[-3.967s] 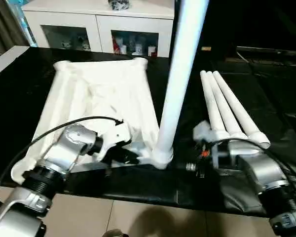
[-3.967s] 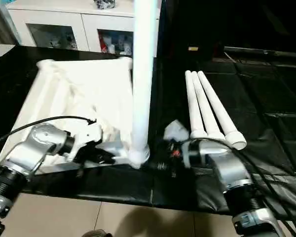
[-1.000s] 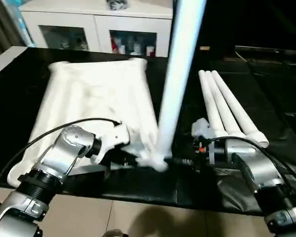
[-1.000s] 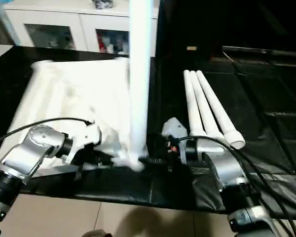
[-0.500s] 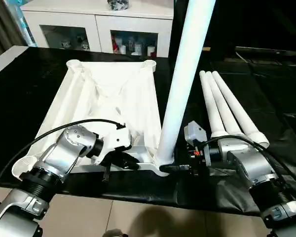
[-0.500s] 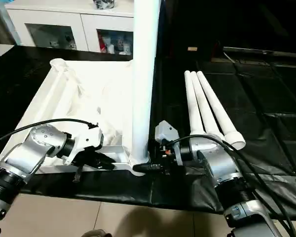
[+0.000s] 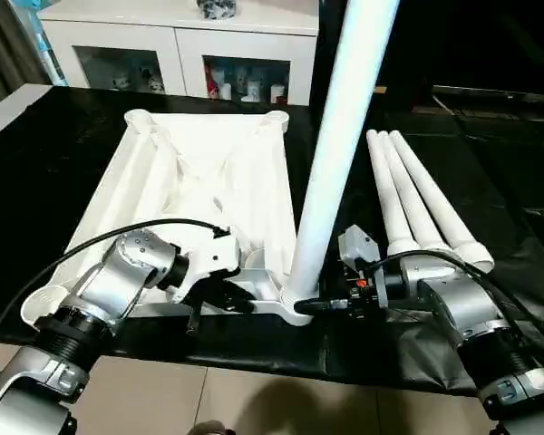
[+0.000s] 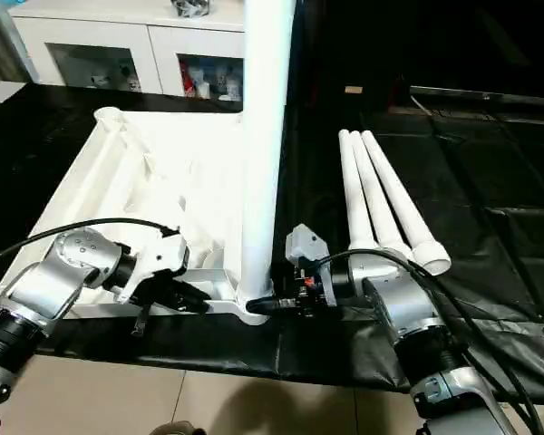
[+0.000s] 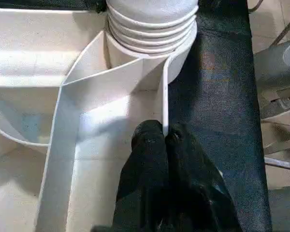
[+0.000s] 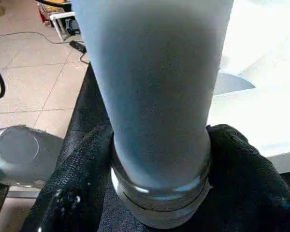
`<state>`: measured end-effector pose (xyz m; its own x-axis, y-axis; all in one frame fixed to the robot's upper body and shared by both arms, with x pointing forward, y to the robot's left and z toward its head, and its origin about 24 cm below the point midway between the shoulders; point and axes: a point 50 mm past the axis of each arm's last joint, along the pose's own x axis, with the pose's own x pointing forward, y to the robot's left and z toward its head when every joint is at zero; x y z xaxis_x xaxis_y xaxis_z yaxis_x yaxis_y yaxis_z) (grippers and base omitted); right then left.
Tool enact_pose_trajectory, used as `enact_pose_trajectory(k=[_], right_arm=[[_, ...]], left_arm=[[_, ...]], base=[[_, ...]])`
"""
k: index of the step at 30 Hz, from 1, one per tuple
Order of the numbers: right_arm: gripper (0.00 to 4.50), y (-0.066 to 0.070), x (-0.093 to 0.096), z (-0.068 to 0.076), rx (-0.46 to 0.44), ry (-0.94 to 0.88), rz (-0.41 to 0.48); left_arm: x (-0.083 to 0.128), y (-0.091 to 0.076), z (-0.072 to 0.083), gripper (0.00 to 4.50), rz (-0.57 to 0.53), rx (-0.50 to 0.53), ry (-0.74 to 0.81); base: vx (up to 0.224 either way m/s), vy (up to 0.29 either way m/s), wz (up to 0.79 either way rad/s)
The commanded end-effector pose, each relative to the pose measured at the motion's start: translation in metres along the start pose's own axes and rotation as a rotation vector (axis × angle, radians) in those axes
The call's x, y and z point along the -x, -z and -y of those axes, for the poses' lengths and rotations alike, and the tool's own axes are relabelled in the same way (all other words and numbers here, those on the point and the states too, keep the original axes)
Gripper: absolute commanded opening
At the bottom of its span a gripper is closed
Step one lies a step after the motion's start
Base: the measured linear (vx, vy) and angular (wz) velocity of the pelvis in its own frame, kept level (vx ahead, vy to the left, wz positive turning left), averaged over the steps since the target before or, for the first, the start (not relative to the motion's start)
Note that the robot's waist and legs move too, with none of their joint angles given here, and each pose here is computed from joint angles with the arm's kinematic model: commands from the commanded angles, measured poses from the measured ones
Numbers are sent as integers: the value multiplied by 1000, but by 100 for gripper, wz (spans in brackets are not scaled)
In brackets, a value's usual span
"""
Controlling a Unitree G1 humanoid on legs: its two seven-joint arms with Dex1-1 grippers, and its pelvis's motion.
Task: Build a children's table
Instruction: Rotate leg to tighten
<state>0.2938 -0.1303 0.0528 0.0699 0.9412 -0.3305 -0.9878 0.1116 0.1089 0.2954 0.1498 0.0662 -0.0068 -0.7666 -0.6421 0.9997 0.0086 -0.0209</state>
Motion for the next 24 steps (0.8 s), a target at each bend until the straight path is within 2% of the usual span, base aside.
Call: enact_pose_trajectory(k=[1, 5, 10, 11, 12, 13, 14, 17, 21, 23, 24], right_arm=[[270, -2, -4, 0, 1, -13, 12], [270, 3, -12, -3, -42, 50, 50], [269, 10, -31, -3, -117, 247, 96], [269, 9, -43, 1, -187, 361, 134], [269, 9, -47, 2, -215, 401, 147], [269, 9, -47, 2, -215, 401, 147], [268, 6, -58, 5, -260, 475, 173], [268, 1, -74, 9, -314, 590, 195], [268, -6, -90, 15, -362, 708, 193], [268, -9, -91, 16, -352, 729, 202], [303, -10, -91, 16, -346, 734, 207]], left_arm=[[-9, -4, 2, 0, 8, 4, 44], [-16, -13, -3, 0, 97, 76, -33], [-28, -27, -9, 0, 178, 173, -160], [-34, -33, -12, 0, 187, 209, -230], [-36, -36, -14, 0, 189, 221, -255], [-36, -36, -14, 0, 189, 221, -255], [-40, -42, -17, 0, 206, 264, -316], [-47, -52, -21, 0, 240, 325, -408], [-56, -65, -24, 0, 285, 380, -492], [-58, -69, -23, 0, 288, 380, -508], [-59, -69, -22, 0, 286, 379, -511]], base=[[0, 0, 0], [0, 0, 0], [0, 0, 0], [0, 0, 0], [0, 0, 0], [0, 0, 0], [0, 0, 0], [0, 0, 0], [0, 0, 0], [0, 0, 0], [0, 0, 0]])
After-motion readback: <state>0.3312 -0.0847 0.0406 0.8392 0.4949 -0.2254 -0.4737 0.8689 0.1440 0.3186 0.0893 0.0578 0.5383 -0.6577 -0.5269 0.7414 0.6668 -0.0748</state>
